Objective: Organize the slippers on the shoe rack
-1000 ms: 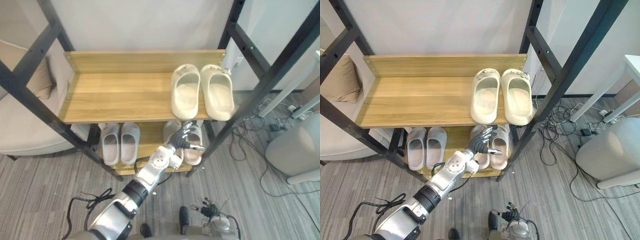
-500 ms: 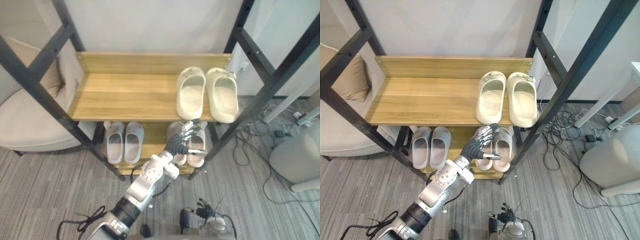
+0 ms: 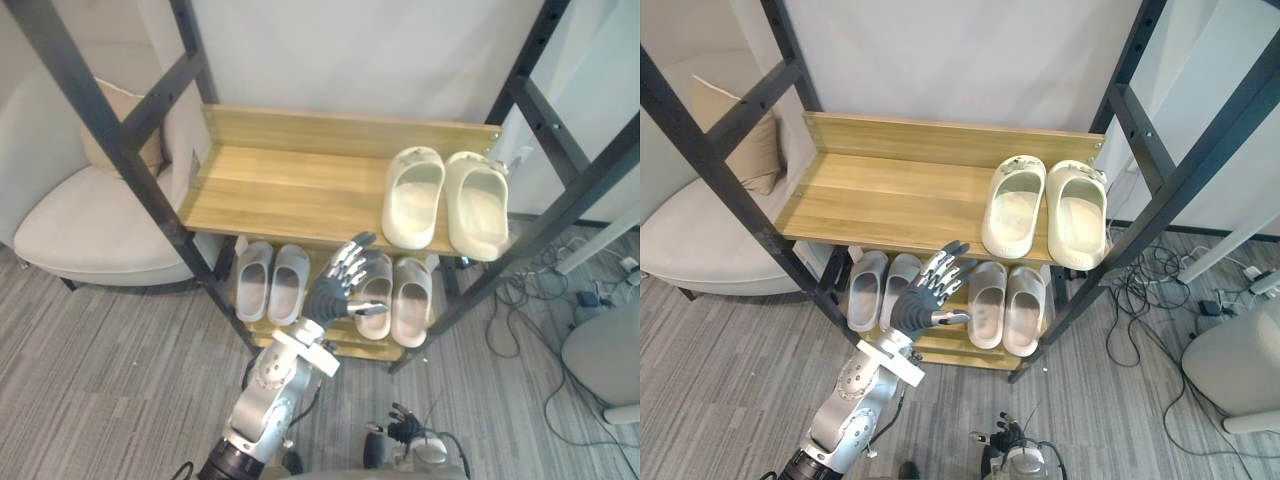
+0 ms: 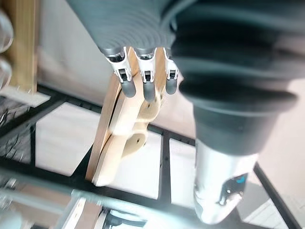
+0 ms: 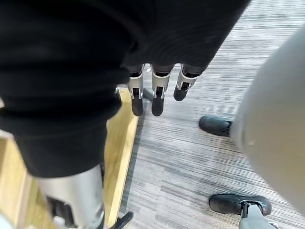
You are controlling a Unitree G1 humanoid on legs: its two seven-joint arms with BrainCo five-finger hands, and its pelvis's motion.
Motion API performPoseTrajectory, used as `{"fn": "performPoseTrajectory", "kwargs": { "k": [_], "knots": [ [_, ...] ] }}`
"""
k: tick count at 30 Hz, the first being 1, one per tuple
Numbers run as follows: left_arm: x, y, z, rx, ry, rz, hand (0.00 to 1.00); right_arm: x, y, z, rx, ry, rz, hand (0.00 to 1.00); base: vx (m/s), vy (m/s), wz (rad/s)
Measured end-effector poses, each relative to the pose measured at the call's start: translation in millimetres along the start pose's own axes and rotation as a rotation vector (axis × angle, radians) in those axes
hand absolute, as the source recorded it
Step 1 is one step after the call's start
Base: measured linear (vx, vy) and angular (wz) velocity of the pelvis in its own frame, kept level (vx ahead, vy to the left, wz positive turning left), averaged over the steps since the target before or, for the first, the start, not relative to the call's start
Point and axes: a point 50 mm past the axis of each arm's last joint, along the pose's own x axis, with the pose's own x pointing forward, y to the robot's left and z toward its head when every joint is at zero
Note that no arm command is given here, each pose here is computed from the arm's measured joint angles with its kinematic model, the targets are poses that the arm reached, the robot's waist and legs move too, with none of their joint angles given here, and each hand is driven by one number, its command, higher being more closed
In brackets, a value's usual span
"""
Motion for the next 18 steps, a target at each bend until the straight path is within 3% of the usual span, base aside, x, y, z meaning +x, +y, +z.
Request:
{"fn": "performPoseTrajectory", "kwargs": {
  "k": [18],
  "knots": [
    [18, 40, -25, 0.170, 0.130, 0.238, 0.00, -3, -1, -13, 0.009, 0.041, -0.012, 0.00, -0.03, -0.024, -0.02]
  ]
}}
